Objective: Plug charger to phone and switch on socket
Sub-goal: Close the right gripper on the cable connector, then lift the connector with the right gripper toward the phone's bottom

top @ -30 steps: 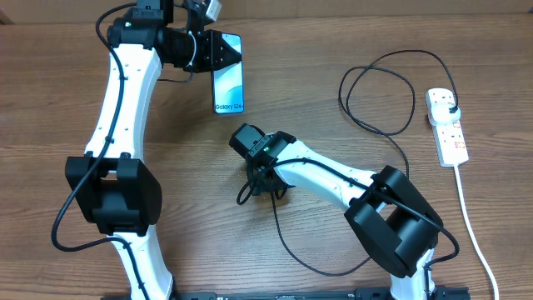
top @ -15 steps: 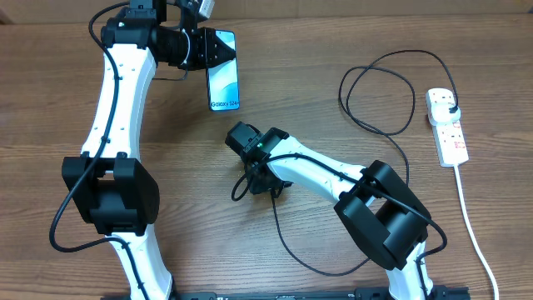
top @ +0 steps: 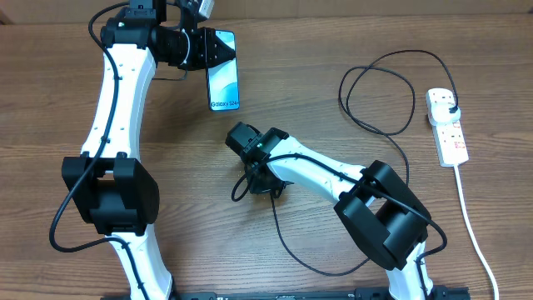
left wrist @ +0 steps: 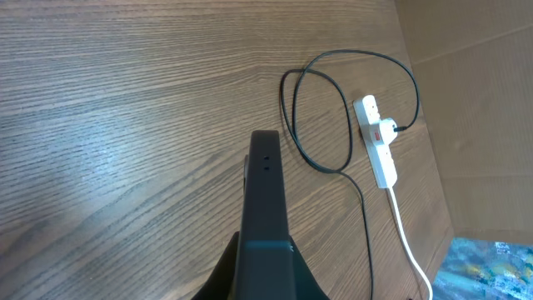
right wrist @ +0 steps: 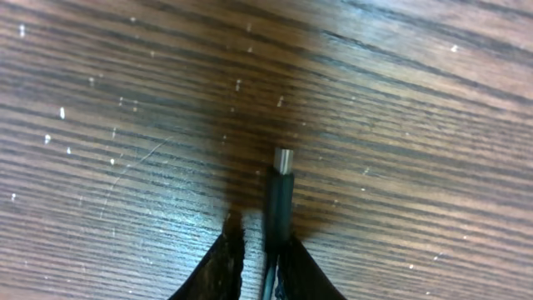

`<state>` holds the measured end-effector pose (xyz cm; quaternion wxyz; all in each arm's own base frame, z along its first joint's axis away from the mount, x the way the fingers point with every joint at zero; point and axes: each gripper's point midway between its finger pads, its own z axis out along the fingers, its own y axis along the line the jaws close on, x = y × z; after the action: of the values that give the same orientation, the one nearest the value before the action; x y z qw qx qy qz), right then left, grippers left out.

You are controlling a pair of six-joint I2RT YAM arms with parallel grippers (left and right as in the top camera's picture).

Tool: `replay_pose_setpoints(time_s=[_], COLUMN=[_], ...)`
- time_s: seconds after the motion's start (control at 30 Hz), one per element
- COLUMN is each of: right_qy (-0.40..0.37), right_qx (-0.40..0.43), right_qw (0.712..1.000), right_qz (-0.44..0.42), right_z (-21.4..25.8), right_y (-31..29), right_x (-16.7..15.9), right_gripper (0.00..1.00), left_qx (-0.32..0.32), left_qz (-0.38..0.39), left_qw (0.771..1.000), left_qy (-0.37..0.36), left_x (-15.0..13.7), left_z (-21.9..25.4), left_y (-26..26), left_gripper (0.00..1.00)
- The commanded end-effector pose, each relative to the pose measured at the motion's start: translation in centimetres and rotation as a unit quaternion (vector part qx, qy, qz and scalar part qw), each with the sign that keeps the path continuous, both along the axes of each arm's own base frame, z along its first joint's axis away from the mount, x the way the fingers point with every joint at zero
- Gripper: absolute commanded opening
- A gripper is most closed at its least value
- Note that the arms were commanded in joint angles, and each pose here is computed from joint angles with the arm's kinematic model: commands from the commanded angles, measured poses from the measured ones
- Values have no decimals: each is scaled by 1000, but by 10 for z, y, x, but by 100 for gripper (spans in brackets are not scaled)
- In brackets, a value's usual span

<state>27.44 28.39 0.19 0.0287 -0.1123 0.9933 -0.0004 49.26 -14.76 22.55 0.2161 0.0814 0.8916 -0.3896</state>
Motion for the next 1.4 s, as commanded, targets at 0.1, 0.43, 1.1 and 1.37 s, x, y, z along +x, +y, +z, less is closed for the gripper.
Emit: replay_pose_setpoints(time_s=[0.1, 0.43, 1.1, 1.37], right_qy=[-9, 20, 139, 128], right_qx=[11, 42, 494, 654], right_qw=[1000, 998, 856, 734], right_qz=[-7, -38, 59, 131], right_z=[6, 6, 121, 192], right_y=[5, -4, 45, 38], right_x=[11, 21, 59, 76], right_gripper=[11, 4, 4, 4], left_qx=[-19, -32, -219, -249], left_qz=[-6, -13, -77, -61], left_qw=[999, 999, 971, 966], left_qy=[-26, -26, -48, -38], left_x=[-3, -5, -15, -12], left_z=[28, 31, 96, 107], left_y=[-2, -5, 7, 28], left_gripper=[4, 4, 4, 4])
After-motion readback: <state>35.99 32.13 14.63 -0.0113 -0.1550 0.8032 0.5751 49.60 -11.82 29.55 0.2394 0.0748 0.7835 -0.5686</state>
